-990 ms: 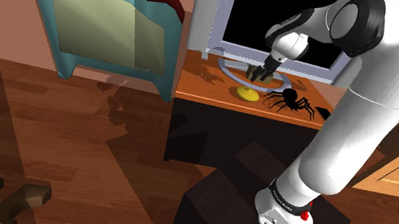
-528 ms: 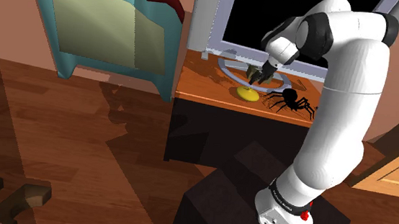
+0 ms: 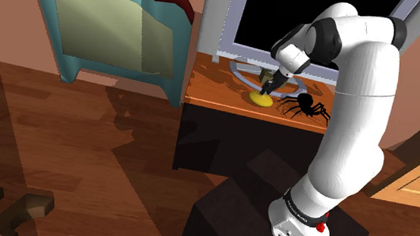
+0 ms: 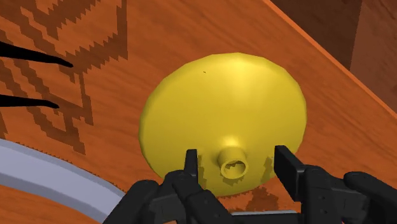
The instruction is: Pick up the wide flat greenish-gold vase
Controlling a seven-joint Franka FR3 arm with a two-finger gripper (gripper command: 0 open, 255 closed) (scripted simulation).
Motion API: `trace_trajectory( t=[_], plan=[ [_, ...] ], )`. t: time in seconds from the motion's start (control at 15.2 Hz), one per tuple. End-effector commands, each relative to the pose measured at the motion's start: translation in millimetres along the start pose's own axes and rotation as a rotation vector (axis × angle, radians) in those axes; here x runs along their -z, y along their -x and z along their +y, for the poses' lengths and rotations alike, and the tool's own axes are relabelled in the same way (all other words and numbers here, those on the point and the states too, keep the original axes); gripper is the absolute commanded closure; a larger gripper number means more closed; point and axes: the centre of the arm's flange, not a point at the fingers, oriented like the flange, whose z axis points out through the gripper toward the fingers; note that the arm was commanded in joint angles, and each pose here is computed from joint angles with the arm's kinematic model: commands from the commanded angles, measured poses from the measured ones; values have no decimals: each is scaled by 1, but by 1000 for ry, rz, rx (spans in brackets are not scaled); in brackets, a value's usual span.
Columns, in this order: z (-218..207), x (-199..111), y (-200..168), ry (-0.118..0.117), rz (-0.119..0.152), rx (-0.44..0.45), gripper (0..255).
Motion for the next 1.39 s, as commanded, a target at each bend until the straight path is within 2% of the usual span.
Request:
trace_trajectory(
  t=[0.0,0.53,1.32],
  plan=[
    [0,-1,0,0,0,0,255],
    [0,-1,0,0,0,0,255],
    [-5,60,-17,0,0,0,255]
  ],
)
